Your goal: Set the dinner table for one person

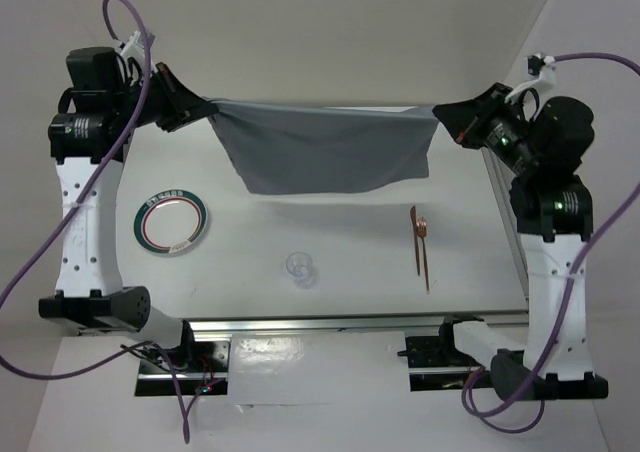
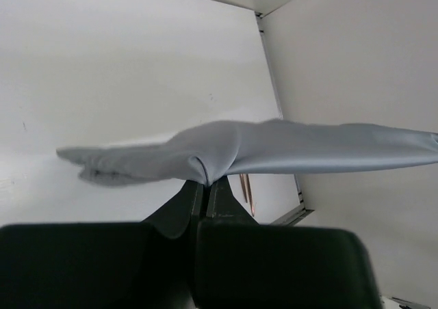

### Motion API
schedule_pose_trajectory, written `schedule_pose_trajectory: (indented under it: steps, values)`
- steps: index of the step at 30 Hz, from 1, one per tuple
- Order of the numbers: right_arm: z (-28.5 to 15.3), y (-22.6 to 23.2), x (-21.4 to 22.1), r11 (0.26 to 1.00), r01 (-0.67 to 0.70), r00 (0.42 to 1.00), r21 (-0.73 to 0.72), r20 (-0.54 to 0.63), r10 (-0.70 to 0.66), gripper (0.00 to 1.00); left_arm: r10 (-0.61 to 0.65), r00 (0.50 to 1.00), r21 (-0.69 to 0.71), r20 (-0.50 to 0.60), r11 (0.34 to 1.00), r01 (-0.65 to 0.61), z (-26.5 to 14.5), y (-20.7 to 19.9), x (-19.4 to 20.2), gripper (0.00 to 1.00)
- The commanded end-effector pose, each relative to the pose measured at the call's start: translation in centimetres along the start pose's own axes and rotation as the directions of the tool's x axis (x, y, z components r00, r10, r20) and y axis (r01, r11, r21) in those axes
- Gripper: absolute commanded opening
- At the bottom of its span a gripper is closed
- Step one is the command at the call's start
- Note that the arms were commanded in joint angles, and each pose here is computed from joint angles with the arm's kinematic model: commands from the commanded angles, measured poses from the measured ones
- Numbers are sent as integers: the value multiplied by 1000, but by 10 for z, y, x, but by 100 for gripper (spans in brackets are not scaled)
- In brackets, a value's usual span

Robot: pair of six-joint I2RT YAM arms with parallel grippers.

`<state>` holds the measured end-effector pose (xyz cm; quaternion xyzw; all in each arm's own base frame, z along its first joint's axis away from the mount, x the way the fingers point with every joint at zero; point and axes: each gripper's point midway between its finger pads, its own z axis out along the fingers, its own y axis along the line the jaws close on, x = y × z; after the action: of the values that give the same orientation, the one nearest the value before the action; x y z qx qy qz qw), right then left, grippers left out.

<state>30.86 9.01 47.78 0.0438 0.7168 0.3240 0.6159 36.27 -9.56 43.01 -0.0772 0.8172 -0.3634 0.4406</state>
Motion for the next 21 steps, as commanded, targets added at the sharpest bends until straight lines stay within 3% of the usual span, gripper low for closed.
schedule_pose_trajectory:
  steps: [1, 6, 11, 17, 21]
  values:
    - [-19, 3, 0, 999, 22, 1000, 25, -1, -22, 0, 57, 998, 17, 30, 998, -58, -21, -9, 1, 0]
    - [-23, 6, -5, 999, 31, 999, 24, 20, -31, 0, 77, 996, 31, 39, 996, -78, -27, -17, -1, 0]
    - [10, -14, 2, 1000, 14, 1000, 24, 0, -14, 0, 53, 999, 40, 11, 998, -54, -1, -4, -8, 0]
    - [75, -46, 11, 1000, -17, 999, 1, -39, 17, 0, 29, 999, 48, -31, 998, -28, 60, 28, -34, 0]
    - [116, -67, 4, 999, -37, 999, -10, -19, 37, 0, 3, 1000, 81, 2, 997, -4, 104, 41, -67, 0]
